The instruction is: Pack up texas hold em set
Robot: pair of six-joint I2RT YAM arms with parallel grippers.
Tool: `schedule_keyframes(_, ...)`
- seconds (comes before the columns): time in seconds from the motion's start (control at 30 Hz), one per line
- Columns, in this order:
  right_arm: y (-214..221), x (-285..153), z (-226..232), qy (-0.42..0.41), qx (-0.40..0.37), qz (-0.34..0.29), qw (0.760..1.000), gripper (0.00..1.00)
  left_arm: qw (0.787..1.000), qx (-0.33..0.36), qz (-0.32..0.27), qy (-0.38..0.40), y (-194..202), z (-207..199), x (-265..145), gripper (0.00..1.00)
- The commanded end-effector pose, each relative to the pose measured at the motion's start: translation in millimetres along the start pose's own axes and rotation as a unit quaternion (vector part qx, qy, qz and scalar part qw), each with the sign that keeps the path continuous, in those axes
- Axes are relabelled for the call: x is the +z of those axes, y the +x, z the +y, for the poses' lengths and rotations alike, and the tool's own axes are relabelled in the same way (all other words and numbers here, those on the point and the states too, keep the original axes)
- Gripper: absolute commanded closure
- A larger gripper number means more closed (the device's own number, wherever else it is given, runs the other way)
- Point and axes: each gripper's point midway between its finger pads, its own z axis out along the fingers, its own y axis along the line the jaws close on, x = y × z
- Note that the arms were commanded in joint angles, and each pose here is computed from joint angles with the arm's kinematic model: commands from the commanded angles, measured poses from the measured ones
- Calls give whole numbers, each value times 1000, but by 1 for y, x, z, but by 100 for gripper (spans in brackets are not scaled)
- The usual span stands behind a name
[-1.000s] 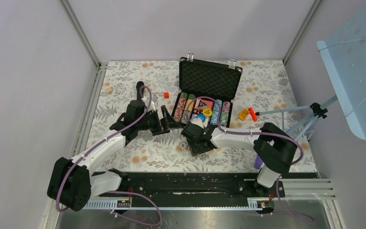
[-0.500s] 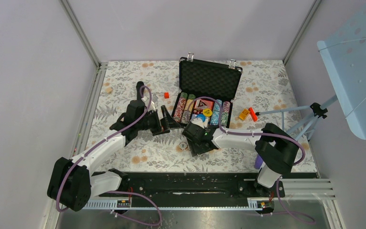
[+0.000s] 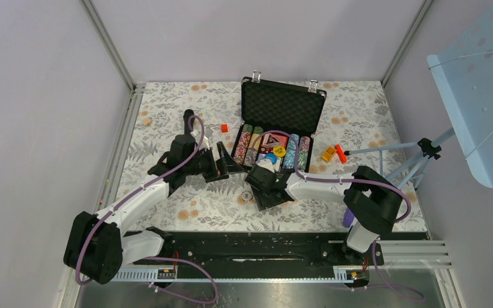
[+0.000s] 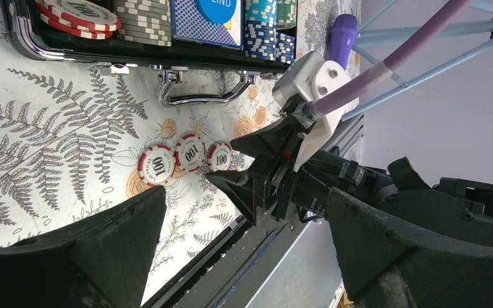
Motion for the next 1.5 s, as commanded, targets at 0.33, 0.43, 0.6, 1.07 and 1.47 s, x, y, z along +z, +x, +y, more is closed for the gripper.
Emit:
schedule_keyframes(0.33, 71, 7, -26, 35, -47, 128, 990, 38, 999, 21, -22, 15, -13, -13, -1, 5)
schedule_keyframes(0.43, 72, 7, -25, 30, -52, 131, 990, 37, 999, 22, -22, 16, -13, -13, -1, 5)
schedule_keyframes(0.6, 73, 6, -24, 27, -57, 133, 989, 39, 999, 22, -23, 16, -13, -13, -1, 5)
schedule_keyframes(1.07, 70, 3, -31, 46, -64, 128, 989, 50, 999, 22, -22, 14, -13, -12, 0, 5)
schedule_keyframes(1.47, 38, -6, -28, 51, -56, 64, 995, 55, 999, 22, -22, 14, -11, -11, -1, 5)
